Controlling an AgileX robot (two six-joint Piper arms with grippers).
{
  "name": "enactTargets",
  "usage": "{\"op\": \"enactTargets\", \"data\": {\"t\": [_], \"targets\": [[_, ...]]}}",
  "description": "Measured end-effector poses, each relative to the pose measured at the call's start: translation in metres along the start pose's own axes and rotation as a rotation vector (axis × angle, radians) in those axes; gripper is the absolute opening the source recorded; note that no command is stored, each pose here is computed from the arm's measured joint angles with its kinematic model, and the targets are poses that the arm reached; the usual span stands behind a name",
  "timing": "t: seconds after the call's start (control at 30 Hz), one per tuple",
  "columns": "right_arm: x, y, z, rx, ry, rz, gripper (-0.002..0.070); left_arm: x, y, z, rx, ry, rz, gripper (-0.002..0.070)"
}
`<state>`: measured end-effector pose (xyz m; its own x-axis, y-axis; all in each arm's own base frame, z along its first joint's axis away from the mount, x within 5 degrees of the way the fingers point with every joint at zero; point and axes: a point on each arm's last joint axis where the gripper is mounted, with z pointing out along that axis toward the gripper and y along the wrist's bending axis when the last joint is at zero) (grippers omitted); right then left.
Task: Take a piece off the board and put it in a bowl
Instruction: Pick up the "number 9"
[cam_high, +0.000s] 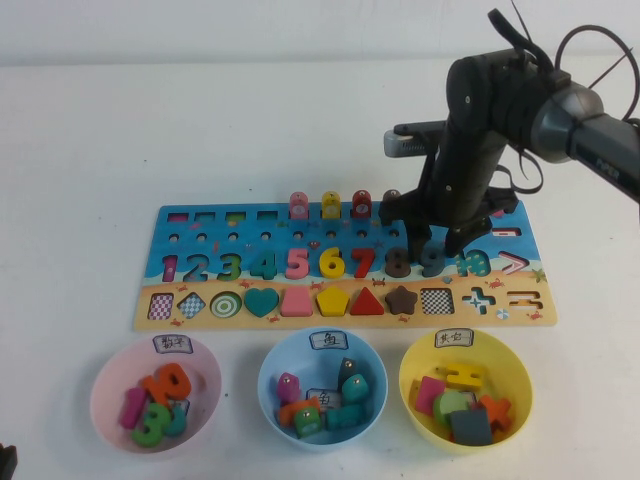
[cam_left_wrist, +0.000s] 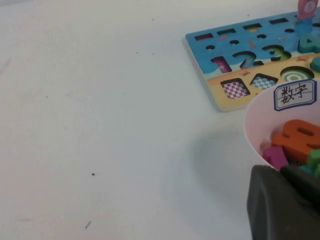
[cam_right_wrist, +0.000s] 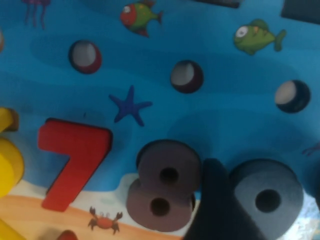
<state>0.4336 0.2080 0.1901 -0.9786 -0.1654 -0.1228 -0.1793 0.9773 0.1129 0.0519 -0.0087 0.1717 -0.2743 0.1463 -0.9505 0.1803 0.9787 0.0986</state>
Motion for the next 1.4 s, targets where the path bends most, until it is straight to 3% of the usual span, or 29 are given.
{"op": "enactTargets", "data": {"t": [0.37,0.6,1.4], "targets": [[0.0001,0.0013,0.0017,0.016,-0.001,-0.012,0.0328,0.0000,0.0000,0.0000,0.000,0.000,0.000,-0.0001],[0.0000,0.0019,0.0017,0.019,-0.003,-0.019,0.0251,0.0000,0.0000,0.0000,0.000,0.000,0.000,-0.0001],[0.0001,0.0021,-0.0005,0.018,-0.007,-0.022,0.0232,0.0000,0.0000,0.0000,0.000,0.000,0.000,-0.0002]]}}
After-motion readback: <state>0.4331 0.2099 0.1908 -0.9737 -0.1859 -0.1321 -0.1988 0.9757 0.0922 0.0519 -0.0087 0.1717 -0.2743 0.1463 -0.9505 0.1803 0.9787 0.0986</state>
